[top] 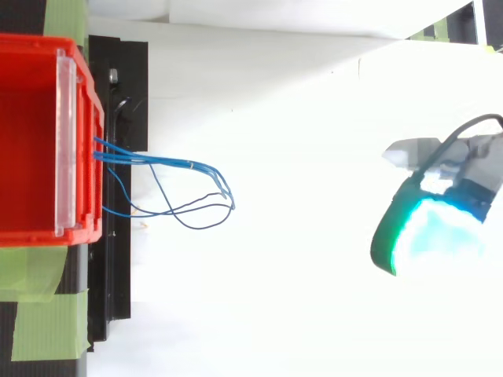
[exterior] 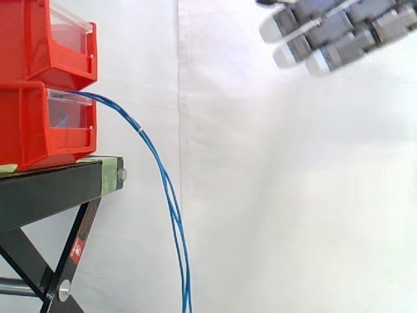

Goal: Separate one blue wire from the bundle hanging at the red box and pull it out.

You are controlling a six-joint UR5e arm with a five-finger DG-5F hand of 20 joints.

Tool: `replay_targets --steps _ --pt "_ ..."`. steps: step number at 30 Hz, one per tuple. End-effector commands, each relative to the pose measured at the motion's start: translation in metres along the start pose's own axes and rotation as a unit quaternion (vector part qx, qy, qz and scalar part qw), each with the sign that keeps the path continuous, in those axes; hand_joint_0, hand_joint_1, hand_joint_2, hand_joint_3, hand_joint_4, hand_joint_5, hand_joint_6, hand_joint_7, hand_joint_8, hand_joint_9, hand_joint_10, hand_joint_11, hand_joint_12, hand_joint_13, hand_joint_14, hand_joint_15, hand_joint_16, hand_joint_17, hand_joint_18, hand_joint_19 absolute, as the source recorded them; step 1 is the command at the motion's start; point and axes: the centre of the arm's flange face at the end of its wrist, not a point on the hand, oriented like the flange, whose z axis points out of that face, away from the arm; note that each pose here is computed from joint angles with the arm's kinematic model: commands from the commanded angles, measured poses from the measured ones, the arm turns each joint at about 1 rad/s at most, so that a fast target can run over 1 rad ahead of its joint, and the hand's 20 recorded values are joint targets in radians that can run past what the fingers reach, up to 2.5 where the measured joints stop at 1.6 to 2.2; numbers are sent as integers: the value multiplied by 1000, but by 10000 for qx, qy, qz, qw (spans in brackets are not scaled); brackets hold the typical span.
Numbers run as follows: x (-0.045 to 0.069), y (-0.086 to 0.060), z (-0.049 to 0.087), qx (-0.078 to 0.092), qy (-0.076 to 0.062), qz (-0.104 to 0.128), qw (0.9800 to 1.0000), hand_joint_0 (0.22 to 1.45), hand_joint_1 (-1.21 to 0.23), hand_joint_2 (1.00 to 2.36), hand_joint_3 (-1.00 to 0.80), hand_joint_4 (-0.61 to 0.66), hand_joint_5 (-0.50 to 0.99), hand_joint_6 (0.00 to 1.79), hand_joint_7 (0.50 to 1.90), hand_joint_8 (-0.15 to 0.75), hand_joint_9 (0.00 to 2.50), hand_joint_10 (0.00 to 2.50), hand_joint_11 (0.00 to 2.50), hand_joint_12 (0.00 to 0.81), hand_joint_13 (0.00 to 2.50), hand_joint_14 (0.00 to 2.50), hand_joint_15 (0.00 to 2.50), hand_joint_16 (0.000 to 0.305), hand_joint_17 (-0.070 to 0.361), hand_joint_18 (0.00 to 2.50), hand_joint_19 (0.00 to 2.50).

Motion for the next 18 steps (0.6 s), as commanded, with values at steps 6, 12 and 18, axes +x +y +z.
replay_targets --steps 6,12,18 --pt "-18 -12 -16 816 -422 -2457 9650 577 -736 1000 -500 151 -211 502 805 213 138 0 0 334 26 0 26 62 140 0 0" --pt "-29 -10 -17 956 -860 -3782 9167 571 -750 1000 -500 150 -207 503 829 215 143 0 0 336 32 0 34 62 139 0 0" --pt "-30 -4 -11 837 -1125 -4397 8872 561 -748 1000 -500 165 -205 502 841 220 170 0 0 339 36 2 32 62 139 0 0"
